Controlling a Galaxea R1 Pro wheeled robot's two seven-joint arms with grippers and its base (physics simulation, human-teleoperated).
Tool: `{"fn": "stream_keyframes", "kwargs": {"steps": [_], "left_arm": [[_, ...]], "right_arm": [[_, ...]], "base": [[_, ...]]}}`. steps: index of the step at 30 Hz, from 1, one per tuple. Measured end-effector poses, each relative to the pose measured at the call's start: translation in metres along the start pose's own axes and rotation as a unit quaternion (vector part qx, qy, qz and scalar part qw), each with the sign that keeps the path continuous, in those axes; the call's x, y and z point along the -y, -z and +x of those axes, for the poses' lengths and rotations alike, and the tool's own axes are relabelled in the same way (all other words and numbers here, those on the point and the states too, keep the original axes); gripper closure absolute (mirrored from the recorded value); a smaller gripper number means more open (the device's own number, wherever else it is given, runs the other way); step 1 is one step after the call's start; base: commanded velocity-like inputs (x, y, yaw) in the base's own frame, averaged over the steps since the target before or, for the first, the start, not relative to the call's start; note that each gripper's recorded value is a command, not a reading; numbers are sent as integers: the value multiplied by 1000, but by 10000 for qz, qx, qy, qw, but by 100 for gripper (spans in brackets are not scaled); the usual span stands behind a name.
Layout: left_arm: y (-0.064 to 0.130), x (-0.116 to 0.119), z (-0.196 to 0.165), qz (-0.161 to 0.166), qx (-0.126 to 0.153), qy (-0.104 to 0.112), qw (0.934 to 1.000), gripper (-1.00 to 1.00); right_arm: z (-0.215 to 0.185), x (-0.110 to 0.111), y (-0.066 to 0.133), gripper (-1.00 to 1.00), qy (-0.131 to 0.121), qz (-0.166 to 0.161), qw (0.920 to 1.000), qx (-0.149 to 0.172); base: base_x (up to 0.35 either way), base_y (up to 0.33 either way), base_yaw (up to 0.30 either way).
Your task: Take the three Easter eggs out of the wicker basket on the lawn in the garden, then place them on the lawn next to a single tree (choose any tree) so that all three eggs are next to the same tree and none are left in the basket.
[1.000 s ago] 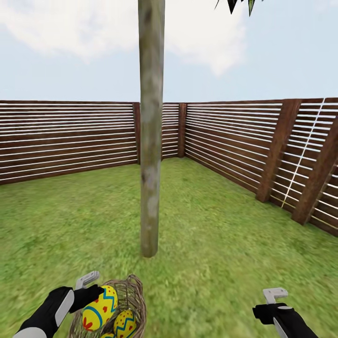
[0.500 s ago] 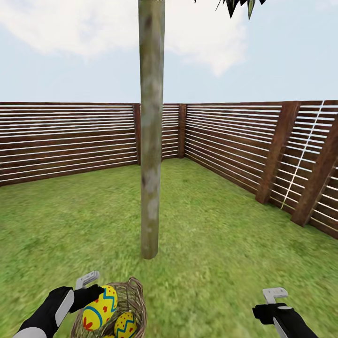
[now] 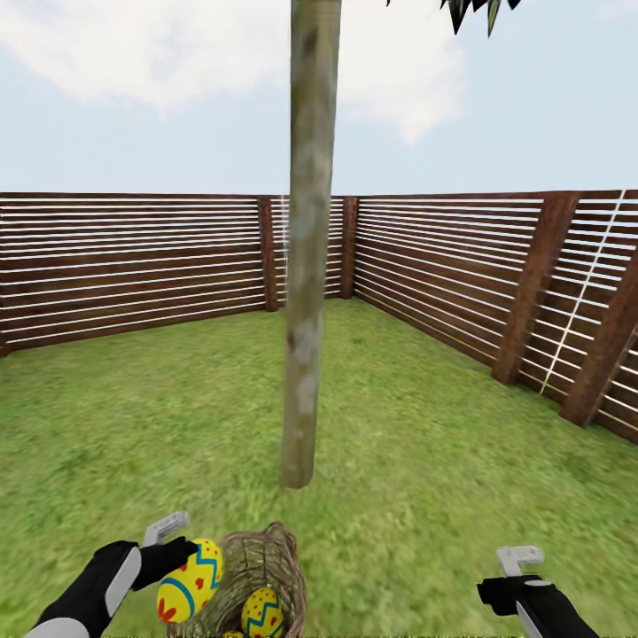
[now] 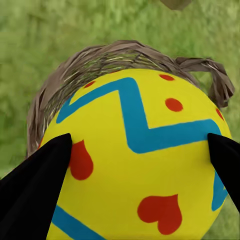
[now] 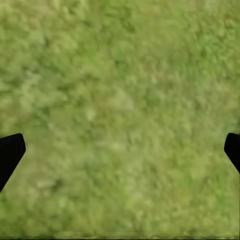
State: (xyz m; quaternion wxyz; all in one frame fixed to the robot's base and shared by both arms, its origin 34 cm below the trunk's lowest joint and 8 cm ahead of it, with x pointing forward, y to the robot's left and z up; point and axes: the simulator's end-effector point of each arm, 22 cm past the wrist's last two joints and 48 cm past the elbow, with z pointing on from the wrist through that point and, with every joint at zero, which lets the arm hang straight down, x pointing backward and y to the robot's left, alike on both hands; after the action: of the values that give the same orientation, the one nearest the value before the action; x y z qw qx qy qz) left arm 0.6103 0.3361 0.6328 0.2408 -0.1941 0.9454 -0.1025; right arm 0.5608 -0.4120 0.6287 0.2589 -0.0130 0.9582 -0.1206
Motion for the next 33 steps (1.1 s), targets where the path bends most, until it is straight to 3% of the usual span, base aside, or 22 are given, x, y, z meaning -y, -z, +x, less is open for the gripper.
{"fn": "stream_keyframes", "kwargs": {"steps": [14,24,33], "left_arm": [[-1,6,3,46,-31,6,10000,100],[6,-17,-12,-93,89,1,9999,100],[6,-19,-12,-113,89,-5,9999,100]], "right_arm": [[6,-1,-2,-100,7,-3,10000,-70],[6,-14,-1,-100,-4,-115,9999,-67],[0,-14,0,-100,-103,-131,9999,2]], "base": [[-219,266,0],[-107,322,0],[-103,324,0]]}}
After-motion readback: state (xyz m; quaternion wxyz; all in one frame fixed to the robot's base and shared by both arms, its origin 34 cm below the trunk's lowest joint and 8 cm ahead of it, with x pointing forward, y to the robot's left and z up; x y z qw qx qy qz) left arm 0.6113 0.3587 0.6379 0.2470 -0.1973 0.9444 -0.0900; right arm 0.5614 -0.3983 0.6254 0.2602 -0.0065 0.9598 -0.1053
